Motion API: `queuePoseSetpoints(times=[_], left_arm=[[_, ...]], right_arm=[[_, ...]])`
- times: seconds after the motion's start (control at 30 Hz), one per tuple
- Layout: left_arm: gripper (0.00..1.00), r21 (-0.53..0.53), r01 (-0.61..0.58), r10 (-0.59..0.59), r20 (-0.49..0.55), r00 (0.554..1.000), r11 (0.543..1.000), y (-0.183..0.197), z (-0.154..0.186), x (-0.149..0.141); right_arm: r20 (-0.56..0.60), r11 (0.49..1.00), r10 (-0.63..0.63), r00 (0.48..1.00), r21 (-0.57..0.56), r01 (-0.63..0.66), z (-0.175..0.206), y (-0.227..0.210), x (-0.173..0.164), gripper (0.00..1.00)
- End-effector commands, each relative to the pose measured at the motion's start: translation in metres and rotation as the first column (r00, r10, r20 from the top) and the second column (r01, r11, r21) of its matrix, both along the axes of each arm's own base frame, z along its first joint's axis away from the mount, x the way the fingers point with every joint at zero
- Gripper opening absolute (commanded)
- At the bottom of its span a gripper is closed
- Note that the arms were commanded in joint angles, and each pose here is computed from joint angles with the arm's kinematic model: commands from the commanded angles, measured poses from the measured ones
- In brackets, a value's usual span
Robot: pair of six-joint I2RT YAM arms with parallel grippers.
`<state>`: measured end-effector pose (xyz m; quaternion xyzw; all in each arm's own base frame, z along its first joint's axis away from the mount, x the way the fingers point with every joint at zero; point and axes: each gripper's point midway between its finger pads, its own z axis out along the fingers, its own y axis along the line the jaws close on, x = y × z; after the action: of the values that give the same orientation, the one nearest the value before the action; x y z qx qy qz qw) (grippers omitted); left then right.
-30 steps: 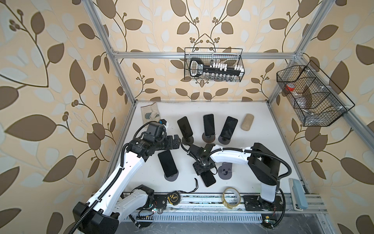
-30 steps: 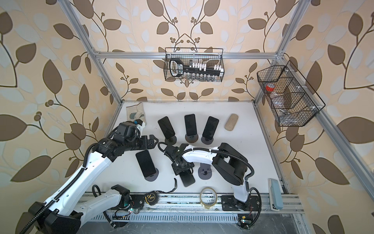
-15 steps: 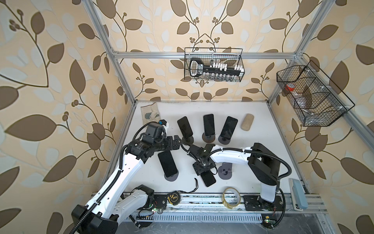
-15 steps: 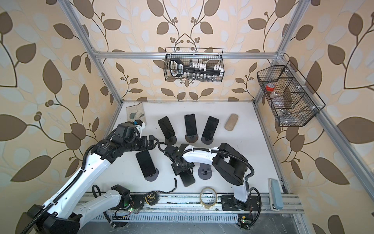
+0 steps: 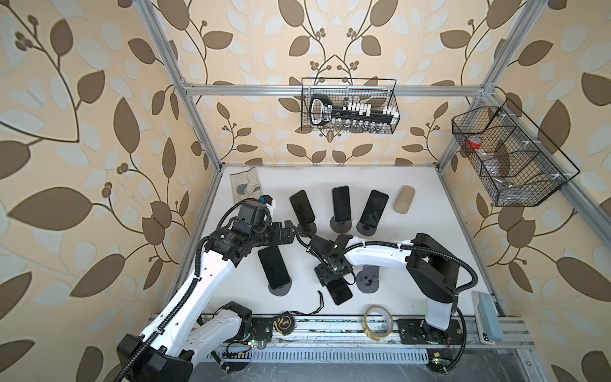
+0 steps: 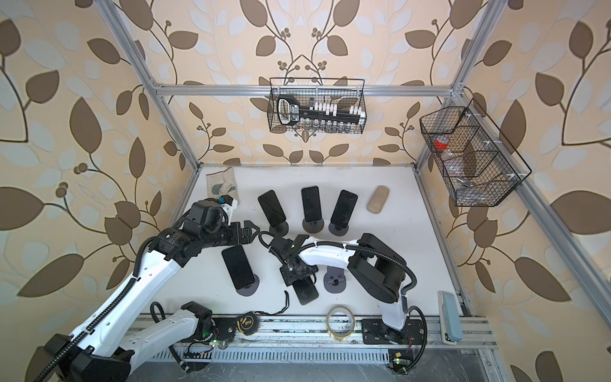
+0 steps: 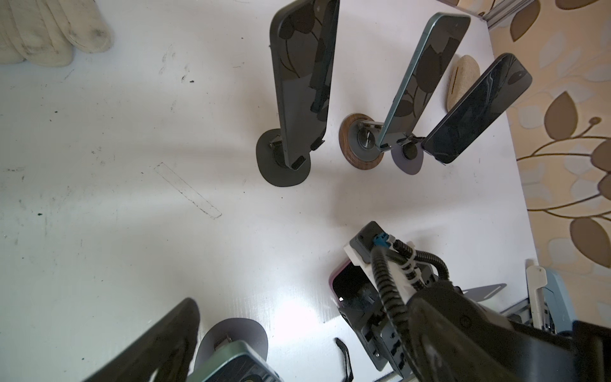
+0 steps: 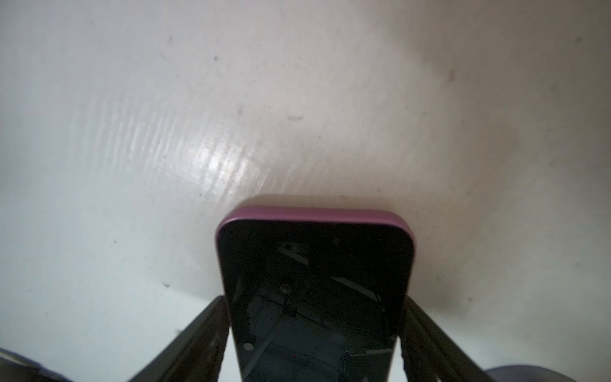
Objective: Remove the phone from the phone stand
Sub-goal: Place the phone at the bottom-center of the table.
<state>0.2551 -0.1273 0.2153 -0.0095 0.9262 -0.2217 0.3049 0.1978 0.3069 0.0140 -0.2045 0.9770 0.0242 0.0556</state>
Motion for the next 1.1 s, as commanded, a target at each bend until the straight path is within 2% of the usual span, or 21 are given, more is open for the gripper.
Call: queuePoseSetpoints(times=[0.0,0.2,0.43,0.53,0.7,0.87,0.93,1.07], left_arm=[[0.99,-0.021,0.012,-0.011,0.018,1.0,1.0,-0.001,0.003,-0.002],[0.99,-0.026,0.01,-0.01,0.014,1.0,1.0,-0.002,0.004,-0.001],[0.99,-0.046,0.004,-0.003,0.019,1.0,0.999,-0.003,0.013,-0.003],[0.99,-0.049,-0.003,0.005,0.032,0.999,0.999,-0.001,0.018,-0.004],[0.99,-0.054,-0.015,0.018,0.063,0.998,0.998,0.001,0.028,-0.004],[0.99,-0.107,0.026,-0.017,0.079,0.997,0.994,-0.008,0.032,-0.007],[0.99,-0.129,0.046,-0.035,0.085,0.996,0.991,-0.013,0.032,-0.008],[0.99,-0.169,0.065,-0.053,0.069,0.996,0.983,-0.02,0.027,-0.009]], right_arm=[[-0.053,1.0,0.0,0.999,-0.024,-0.002,-0.023,-0.009,-0.008,0.8],[-0.025,1.0,0.014,1.0,0.007,-0.014,-0.005,0.0,-0.004,0.84],[0.156,0.996,-0.007,0.988,0.088,-0.007,0.065,0.007,0.02,0.99],[0.232,0.992,-0.047,0.971,0.126,0.017,0.097,0.0,0.028,1.0],[0.31,0.982,-0.113,0.944,0.181,0.058,0.138,-0.021,0.036,1.0],[0.394,0.972,-0.204,0.896,0.191,0.137,0.168,-0.059,0.044,1.0],[0.403,0.963,-0.249,0.881,0.198,0.182,0.173,-0.075,0.045,1.0],[0.341,0.956,-0.285,0.896,0.168,0.24,0.155,-0.103,0.033,1.0]])
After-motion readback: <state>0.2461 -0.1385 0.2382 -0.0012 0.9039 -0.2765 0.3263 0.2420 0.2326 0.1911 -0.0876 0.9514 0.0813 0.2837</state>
